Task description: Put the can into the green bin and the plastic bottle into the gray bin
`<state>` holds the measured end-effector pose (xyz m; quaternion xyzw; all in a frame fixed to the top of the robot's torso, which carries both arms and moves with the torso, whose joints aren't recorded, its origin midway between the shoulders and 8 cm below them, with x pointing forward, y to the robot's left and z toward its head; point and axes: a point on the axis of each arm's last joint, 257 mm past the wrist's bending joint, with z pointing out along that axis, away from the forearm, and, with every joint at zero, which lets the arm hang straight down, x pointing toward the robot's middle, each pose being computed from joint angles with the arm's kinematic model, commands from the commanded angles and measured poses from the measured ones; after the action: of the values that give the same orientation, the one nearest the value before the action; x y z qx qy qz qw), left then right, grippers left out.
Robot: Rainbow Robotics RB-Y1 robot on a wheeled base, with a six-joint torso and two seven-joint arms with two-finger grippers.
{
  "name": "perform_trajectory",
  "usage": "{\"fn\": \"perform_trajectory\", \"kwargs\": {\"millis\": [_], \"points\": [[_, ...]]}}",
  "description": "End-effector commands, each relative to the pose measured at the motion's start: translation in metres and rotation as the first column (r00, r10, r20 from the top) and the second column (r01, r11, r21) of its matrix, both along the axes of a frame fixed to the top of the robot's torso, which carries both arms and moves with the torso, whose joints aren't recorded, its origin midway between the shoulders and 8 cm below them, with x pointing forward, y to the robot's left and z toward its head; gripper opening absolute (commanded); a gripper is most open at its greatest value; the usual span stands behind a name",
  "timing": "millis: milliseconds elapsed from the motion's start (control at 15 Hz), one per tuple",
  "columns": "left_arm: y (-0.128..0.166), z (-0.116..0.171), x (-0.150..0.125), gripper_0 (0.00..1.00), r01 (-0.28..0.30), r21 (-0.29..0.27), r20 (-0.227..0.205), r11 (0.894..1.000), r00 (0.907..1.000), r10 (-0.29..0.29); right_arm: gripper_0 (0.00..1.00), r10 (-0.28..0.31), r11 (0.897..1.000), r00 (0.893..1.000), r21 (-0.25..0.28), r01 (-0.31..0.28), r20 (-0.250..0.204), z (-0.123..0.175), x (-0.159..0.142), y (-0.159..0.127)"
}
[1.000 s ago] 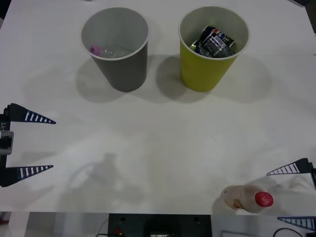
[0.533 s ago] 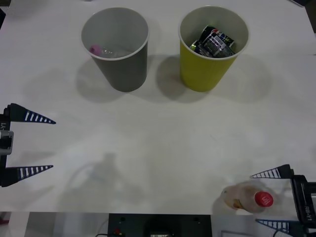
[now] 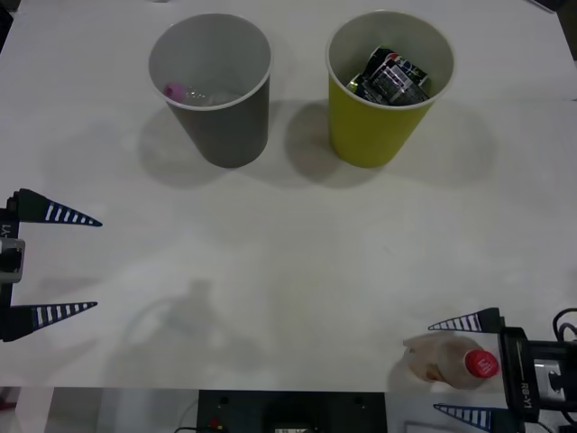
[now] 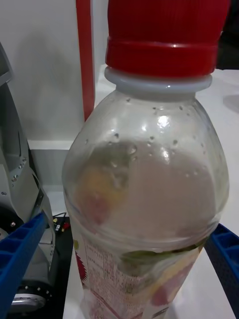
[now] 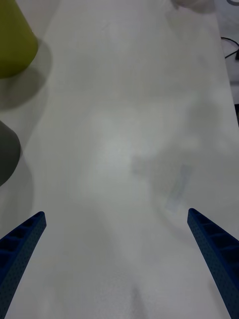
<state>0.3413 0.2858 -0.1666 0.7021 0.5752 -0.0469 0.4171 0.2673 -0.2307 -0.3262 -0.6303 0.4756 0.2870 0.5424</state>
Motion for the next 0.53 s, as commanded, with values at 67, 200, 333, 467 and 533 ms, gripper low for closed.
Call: {"fn": "perform_trajectory", "kwargs": {"millis": [67, 200, 333, 467, 533], "points": [[0.0, 0.0, 0.0, 0.98, 0.0, 0.0, 0.0, 1.0, 1.0, 0.0, 0.05, 0.001, 1.0, 1.0, 0.001, -0.001, -0.002, -0.0005, -0.0002, 0.0011], [0.0, 0.0, 0.0, 0.98, 0.0, 0.0, 0.0, 1.0, 1.0, 0.0, 0.0, 0.0, 1.0, 1.0, 0.003, 0.0, -0.005, -0.0006, -0.0002, 0.0017], [0.0, 0.0, 0.0, 0.98, 0.0, 0.0, 0.0, 1.0, 1.0, 0.0, 0.0, -0.002, 1.0, 1.0, 0.007, 0.002, -0.01, -0.001, -0.0007, 0.0028], [0.0, 0.0, 0.0, 0.98, 0.0, 0.0, 0.0, 1.0, 1.0, 0.0, 0.0, -0.003, 1.0, 1.0, 0.008, 0.003, -0.016, -0.0006, -0.0001, 0.003], [0.0, 0.0, 0.0, 0.98, 0.0, 0.0, 0.0, 1.0, 1.0, 0.0, 0.0, -0.004, 1.0, 1.0, 0.008, 0.004, -0.019, -0.0006, -0.0001, 0.003]]}}
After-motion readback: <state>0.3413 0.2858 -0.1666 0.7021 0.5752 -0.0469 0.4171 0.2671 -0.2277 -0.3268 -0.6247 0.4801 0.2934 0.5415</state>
